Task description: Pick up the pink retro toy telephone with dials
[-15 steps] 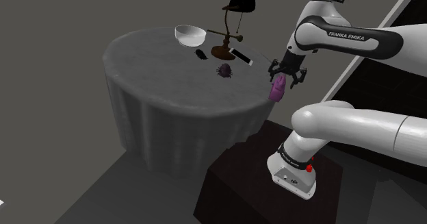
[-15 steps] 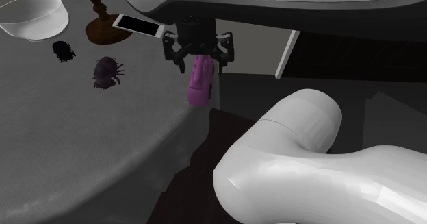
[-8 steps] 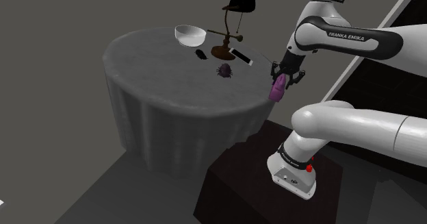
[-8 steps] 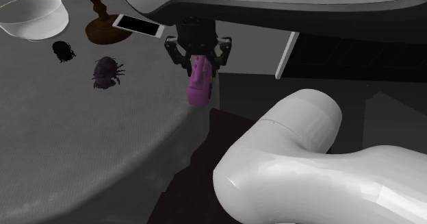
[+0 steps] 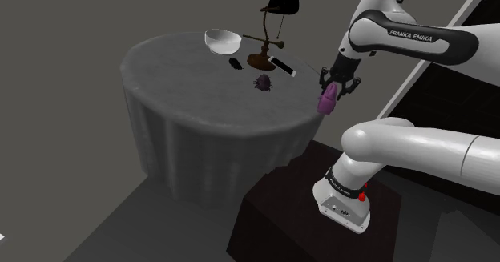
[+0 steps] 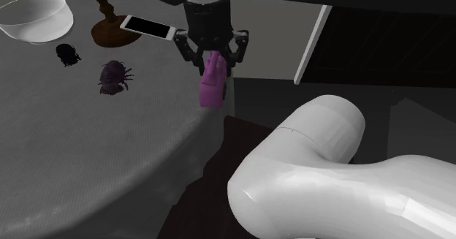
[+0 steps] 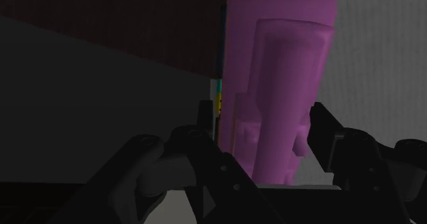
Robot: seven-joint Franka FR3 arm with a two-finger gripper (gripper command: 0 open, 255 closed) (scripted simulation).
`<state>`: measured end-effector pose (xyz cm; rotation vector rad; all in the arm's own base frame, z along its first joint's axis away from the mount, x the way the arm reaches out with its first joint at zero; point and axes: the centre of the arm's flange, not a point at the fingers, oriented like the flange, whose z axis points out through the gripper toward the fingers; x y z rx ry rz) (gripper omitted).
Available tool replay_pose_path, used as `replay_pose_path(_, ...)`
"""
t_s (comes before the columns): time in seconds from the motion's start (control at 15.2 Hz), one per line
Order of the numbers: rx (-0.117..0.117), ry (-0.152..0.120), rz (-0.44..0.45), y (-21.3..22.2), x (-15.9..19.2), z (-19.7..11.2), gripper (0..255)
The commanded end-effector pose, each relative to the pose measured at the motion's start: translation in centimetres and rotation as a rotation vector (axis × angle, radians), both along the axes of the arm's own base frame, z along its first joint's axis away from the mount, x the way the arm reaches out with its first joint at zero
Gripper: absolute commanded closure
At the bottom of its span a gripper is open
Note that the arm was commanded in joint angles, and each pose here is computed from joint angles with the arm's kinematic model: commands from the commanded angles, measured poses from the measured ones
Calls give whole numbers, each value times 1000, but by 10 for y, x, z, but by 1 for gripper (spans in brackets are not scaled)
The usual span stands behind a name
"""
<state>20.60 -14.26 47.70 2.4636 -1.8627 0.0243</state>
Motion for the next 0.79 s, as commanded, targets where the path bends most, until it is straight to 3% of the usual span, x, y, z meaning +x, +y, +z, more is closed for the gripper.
replay_pose_path(0.0, 0, 0, 0, 0, 1, 11, 255)
replay_pose_path(0.73, 0, 0, 0, 0, 1, 59, 255)
